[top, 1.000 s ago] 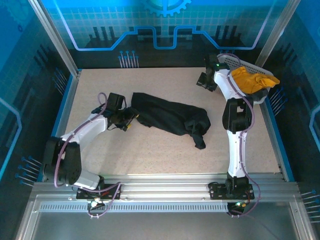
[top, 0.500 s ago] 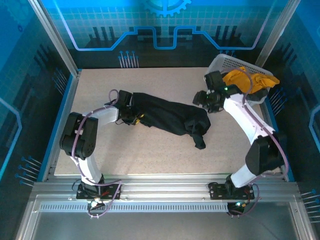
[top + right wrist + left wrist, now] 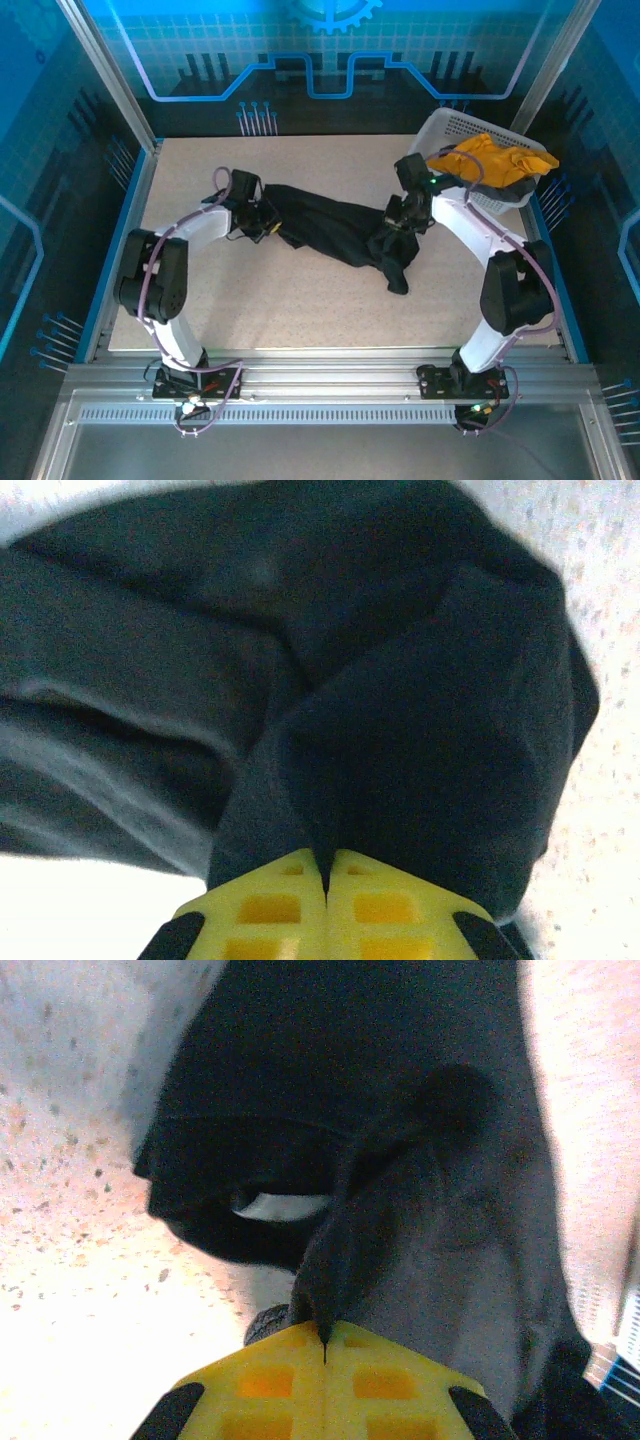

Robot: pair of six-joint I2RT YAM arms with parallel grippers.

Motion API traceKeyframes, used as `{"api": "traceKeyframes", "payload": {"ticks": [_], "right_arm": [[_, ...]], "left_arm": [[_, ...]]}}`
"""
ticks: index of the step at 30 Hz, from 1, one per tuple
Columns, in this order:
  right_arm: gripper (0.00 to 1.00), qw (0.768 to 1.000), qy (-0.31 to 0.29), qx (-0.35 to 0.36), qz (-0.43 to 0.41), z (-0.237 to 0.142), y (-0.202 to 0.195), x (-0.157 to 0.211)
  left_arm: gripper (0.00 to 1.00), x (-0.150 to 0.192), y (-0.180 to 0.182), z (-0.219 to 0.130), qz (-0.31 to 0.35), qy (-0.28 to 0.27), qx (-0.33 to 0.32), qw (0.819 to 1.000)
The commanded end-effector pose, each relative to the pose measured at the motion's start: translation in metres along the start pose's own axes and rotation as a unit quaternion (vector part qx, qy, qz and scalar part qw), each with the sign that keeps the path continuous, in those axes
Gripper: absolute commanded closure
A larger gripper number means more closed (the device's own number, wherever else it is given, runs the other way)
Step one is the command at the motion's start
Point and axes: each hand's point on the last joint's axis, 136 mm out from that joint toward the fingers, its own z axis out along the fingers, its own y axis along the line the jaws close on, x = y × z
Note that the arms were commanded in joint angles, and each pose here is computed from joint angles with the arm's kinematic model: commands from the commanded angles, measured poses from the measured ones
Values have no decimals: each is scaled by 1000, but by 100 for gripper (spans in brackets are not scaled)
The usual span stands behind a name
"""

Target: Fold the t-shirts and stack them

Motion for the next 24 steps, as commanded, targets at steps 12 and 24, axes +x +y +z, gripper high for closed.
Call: {"api": "traceKeyframes", "payload": {"ticks": [12, 24], "right_arm": [[100, 967, -219, -117, -59, -167, 33, -111], [100, 931, -263, -246, -59, -212, 59, -134]], "left_arm": [[100, -51, -67, -178, 64, -155, 101, 981], [100, -84, -92, -241, 29, -231, 179, 956]]}}
